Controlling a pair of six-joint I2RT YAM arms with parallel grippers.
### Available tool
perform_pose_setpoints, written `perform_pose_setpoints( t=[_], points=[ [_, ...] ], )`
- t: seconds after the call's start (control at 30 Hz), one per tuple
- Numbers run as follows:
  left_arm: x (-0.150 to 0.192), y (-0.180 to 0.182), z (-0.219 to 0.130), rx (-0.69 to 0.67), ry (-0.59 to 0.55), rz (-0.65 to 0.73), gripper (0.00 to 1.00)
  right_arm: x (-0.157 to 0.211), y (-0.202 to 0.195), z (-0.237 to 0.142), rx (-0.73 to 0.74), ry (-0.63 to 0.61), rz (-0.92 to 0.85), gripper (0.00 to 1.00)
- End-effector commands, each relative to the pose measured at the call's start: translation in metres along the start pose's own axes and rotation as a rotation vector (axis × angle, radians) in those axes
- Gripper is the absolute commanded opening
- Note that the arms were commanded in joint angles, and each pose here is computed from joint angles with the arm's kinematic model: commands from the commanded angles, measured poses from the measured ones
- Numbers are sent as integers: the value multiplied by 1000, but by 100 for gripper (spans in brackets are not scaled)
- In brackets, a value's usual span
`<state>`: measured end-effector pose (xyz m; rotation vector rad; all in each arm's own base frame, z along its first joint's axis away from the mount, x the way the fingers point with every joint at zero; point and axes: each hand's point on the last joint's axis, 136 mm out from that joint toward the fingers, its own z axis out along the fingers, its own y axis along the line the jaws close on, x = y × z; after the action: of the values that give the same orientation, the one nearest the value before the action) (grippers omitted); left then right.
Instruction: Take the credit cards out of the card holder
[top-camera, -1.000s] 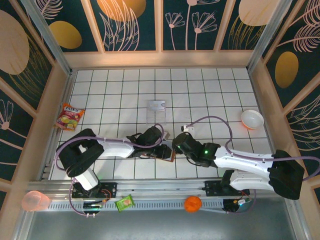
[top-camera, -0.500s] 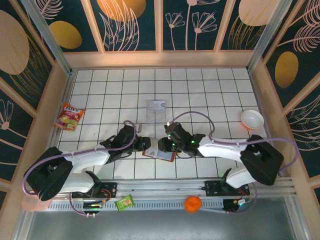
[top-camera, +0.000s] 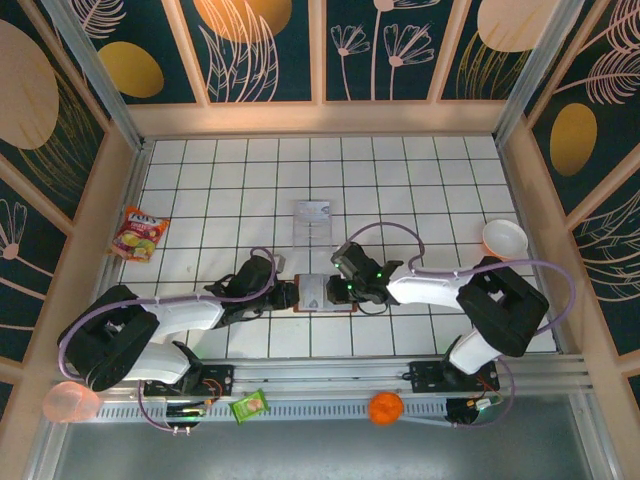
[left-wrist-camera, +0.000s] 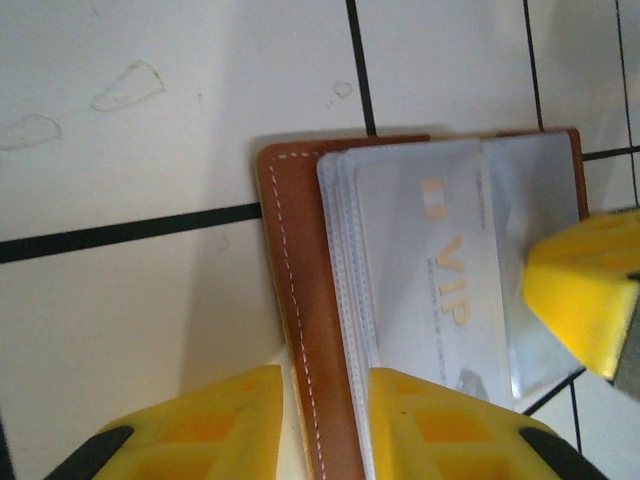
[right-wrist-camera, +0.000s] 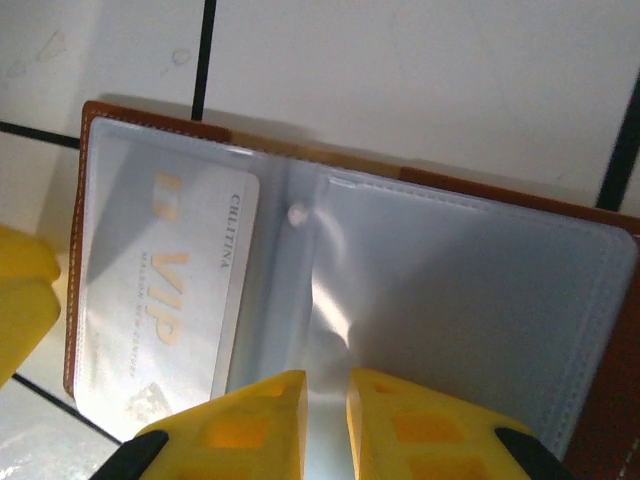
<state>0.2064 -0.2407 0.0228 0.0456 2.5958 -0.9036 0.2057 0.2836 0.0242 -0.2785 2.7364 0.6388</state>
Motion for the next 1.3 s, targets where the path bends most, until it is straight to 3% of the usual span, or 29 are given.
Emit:
perform_pose_setpoints(
  t=[0.0, 0.13, 0.43, 0.93, 1.27],
  points=[
    [-1, -5, -7, 39, -14, -9, 32, -6, -6, -2, 46, -7, -47, 21],
    [-13, -19, -13, 83, -62, 35, 44, -17, 17, -14, -56, -69, -47, 28],
    [-31, -17, -6, 19, -115, 102, 47, -25, 55, -25, -327, -89, 125, 34],
    [-28, -17, -3, 35, -100, 87, 47, 1, 44, -1, -264, -11, 157, 27],
    [-26, -15, -5, 32, -100, 85, 47, 0, 36, -1, -221, -25, 170, 25]
  ],
)
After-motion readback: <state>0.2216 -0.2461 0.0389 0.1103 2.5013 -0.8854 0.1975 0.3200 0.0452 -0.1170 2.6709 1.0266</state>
